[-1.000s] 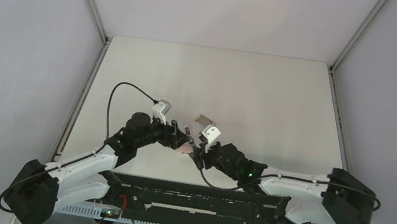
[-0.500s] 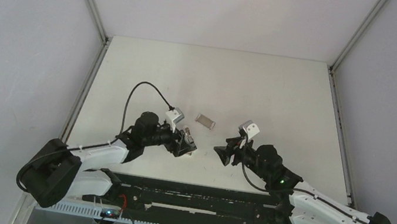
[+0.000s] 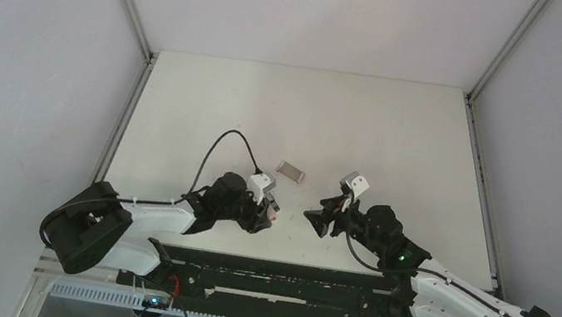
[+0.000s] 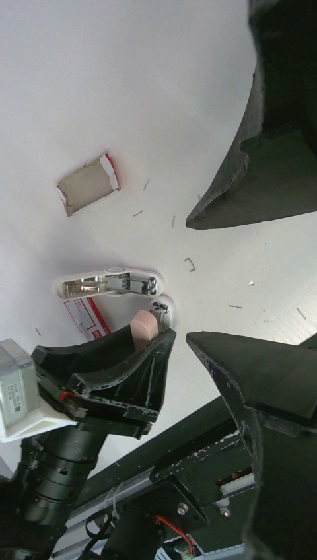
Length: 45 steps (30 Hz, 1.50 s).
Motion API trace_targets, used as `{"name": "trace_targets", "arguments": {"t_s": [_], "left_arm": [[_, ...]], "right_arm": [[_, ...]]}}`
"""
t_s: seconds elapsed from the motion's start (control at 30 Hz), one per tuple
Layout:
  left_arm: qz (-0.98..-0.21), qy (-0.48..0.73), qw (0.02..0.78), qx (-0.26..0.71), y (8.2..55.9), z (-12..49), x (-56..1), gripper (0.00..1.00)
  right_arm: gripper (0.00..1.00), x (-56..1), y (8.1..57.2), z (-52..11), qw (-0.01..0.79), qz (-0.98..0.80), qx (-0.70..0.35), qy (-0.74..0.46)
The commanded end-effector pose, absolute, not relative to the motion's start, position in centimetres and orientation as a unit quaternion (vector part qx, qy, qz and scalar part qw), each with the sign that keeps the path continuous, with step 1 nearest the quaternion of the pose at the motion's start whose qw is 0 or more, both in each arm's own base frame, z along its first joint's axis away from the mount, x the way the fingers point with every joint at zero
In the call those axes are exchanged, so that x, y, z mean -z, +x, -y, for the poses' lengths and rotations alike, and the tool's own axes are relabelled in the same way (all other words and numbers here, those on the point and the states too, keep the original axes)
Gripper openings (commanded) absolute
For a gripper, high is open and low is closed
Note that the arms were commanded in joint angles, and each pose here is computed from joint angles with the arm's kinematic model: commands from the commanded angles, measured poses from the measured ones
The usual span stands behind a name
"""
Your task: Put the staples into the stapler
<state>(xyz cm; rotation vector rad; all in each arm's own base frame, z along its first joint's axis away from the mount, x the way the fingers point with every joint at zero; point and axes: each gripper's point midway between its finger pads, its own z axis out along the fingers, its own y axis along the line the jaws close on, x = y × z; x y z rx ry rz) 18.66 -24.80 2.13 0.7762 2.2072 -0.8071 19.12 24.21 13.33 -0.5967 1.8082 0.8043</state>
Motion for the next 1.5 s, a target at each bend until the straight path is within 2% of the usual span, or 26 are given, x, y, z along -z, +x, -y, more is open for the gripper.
{"name": "trace_targets", "arguments": {"t_s": [0.0,0.17,0.33,0.63,1.0,1.13,1.33,1.47], "left_arm": [[-0.855,0.270,0.346,0.276,19.5,26.5,-3.2,0.46],[-0.873,0.243,0.340,0.251,18.8,26.1,-1.9,0.66],[-0.876,0.248,0.338,0.239,17.9,26.3,-1.5,0.72],[-0.889,0.260,0.317,0.205,16.9,25.2,-0.3,0.73],[-0.892,0.260,0.319,0.185,16.3,23.7,-0.9,0.70],[-0.891,0.267,0.316,0.186,16.1,23.8,-0.9,0.64],[-0.891,0.285,0.299,0.187,15.4,24.3,-0.4,0.46],[-0.894,0.291,0.295,0.174,15.2,24.0,0.1,0.25]], "right_arm": [[0.57,-14.5,19.4,-24.2,0.526,-0.739,-0.350,-0.233],[0.58,-14.3,19.7,-24.0,0.527,-0.743,-0.346,-0.225],[0.58,-14.2,20.2,-23.6,0.527,-0.749,-0.343,-0.207],[0.60,-13.6,21.1,-22.7,0.496,-0.769,-0.376,-0.147],[0.60,-13.3,21.5,-22.3,0.479,-0.773,-0.395,-0.131],[0.60,-13.3,21.5,-22.2,0.478,-0.773,-0.396,-0.129],[0.60,-13.4,21.6,-22.0,0.477,-0.775,-0.397,-0.120],[0.60,-14.3,21.9,-21.4,0.474,-0.785,-0.389,-0.091]]}}
